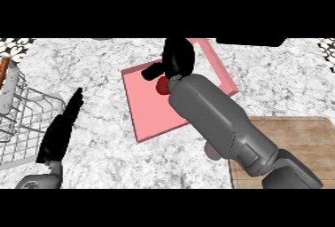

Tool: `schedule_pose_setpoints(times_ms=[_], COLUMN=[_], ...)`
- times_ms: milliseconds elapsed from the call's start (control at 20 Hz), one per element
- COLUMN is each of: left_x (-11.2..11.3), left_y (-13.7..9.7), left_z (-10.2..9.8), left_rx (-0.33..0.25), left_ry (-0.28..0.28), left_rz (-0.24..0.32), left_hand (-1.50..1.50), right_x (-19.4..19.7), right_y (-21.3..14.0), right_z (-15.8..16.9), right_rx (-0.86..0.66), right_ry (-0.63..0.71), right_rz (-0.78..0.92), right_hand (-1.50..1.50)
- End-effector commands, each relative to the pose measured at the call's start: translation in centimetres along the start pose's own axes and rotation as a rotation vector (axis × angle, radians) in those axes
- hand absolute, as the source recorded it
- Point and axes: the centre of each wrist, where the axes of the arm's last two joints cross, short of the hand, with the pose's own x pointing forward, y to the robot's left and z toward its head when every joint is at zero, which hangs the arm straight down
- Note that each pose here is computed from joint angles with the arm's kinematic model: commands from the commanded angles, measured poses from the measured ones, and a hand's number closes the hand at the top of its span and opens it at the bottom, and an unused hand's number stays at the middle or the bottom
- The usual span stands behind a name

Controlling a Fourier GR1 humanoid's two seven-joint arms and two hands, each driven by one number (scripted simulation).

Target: Pick the tomato from the cutting board and place it in the cardboard box

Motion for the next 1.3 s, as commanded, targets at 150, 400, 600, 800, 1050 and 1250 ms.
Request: schedule_pose_setpoints(times_ms=[150,400,600,800,1050,1250], left_x=[-0.3,-1.9,-3.0,-2.4,-2.1,-1.7], left_y=[0.8,1.1,1.4,1.8,1.8,3.0], left_z=[-0.3,1.0,2.3,1.2,2.1,1.7], left_rx=[0.037,0.059,0.053,0.093,0.073,0.093], left_ry=[0.02,0.035,0.058,0.049,0.077,0.052], left_rz=[0.002,0.0,0.003,-0.009,0.001,0.013], left_hand=[0.0,0.0,0.0,0.0,0.0,0.0], right_x=[-1.1,-0.5,-5.0,-8.5,-15.4,-19.4], right_y=[-0.9,-3.9,-6.8,-10.5,-15.4,-18.7], right_z=[-0.5,-1.2,-2.4,-2.0,1.4,4.2], right_rx=[-0.228,-0.296,-0.393,-0.445,-0.406,-0.387], right_ry=[0.018,-0.023,0.026,0.053,0.03,0.007], right_rz=[-0.309,-0.502,-0.514,-0.545,-0.516,-0.52], right_hand=[-1.5,-1.5,-1.5,-1.5,-1.5,-1.5])
